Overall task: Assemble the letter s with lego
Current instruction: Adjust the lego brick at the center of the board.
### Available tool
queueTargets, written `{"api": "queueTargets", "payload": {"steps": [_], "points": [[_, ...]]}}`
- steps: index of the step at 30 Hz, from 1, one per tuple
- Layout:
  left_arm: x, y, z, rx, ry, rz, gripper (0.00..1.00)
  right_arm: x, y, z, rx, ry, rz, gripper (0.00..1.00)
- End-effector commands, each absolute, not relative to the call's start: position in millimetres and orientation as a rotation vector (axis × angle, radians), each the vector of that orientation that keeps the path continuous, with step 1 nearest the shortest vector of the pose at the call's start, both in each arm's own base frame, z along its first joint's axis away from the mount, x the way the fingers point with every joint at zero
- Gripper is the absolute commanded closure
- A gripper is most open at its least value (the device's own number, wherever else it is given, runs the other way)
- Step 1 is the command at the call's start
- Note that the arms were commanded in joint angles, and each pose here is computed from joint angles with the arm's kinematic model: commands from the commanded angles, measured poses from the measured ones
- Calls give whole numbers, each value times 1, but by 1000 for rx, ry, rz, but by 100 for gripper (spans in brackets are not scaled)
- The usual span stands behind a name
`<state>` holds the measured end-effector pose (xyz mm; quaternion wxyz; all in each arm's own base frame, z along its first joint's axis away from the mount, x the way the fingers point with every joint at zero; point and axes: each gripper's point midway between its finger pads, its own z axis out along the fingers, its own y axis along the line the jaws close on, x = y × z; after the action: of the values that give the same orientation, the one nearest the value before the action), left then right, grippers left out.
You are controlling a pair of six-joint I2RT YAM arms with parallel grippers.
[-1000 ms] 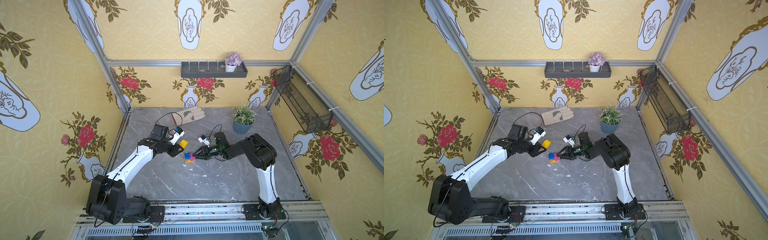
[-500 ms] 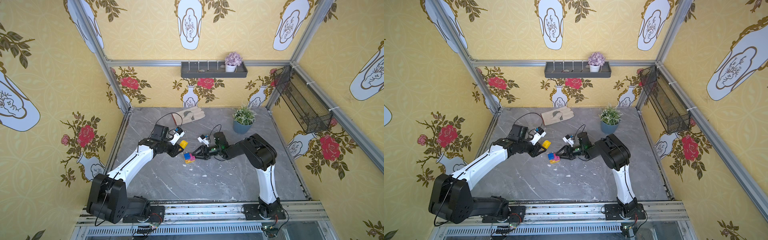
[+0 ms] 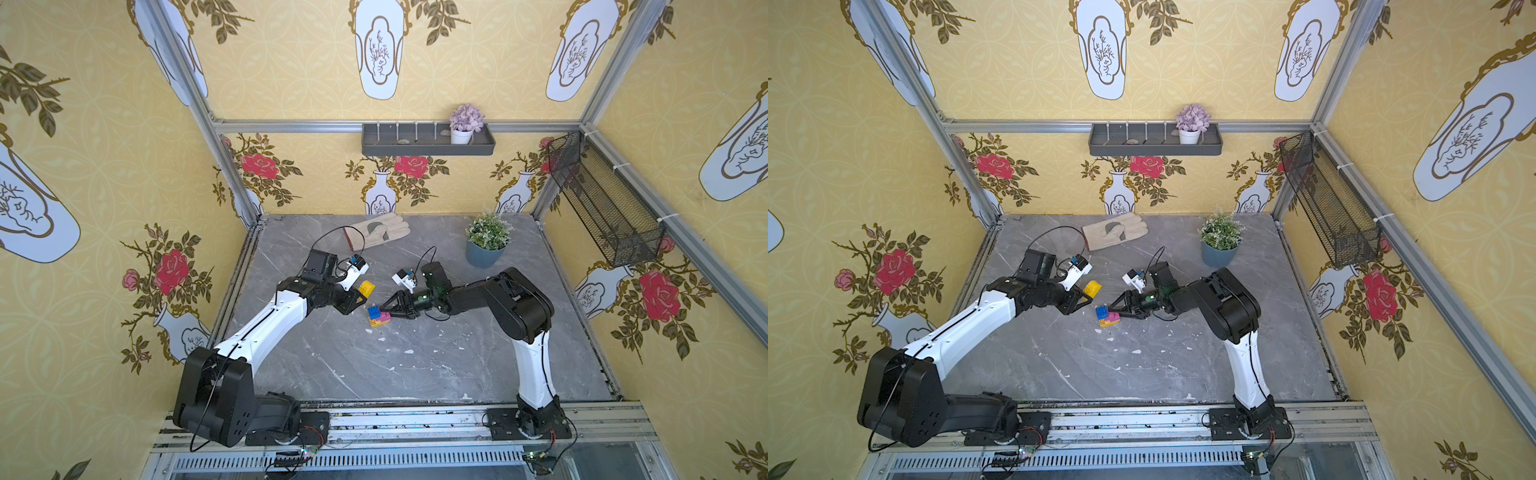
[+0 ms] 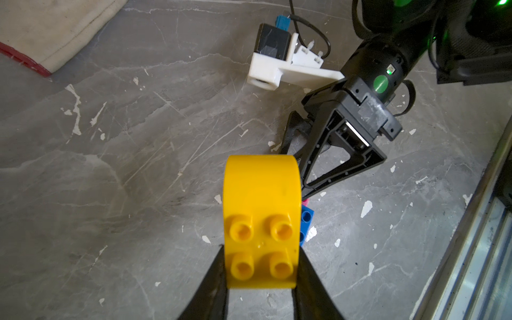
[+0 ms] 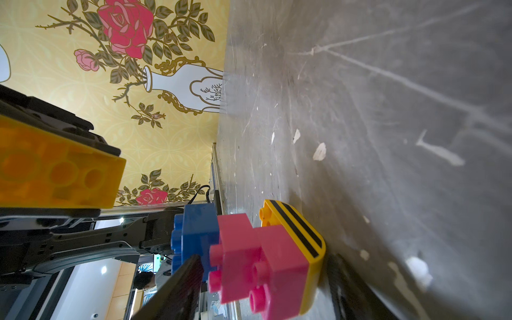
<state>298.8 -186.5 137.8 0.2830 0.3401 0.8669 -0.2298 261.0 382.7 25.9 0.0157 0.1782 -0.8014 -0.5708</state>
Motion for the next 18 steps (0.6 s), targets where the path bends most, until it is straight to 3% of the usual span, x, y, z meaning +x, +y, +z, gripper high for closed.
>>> {"api": "queueTargets", "payload": {"steps": [1,18], "points": [[299,-187,136,925,2314,-613,90,254,347,-50,379,-2738,-1351,29],[293,-192,136,941,2323,-656,89,251,344,-54,393,-2758,-1328,33]]}}
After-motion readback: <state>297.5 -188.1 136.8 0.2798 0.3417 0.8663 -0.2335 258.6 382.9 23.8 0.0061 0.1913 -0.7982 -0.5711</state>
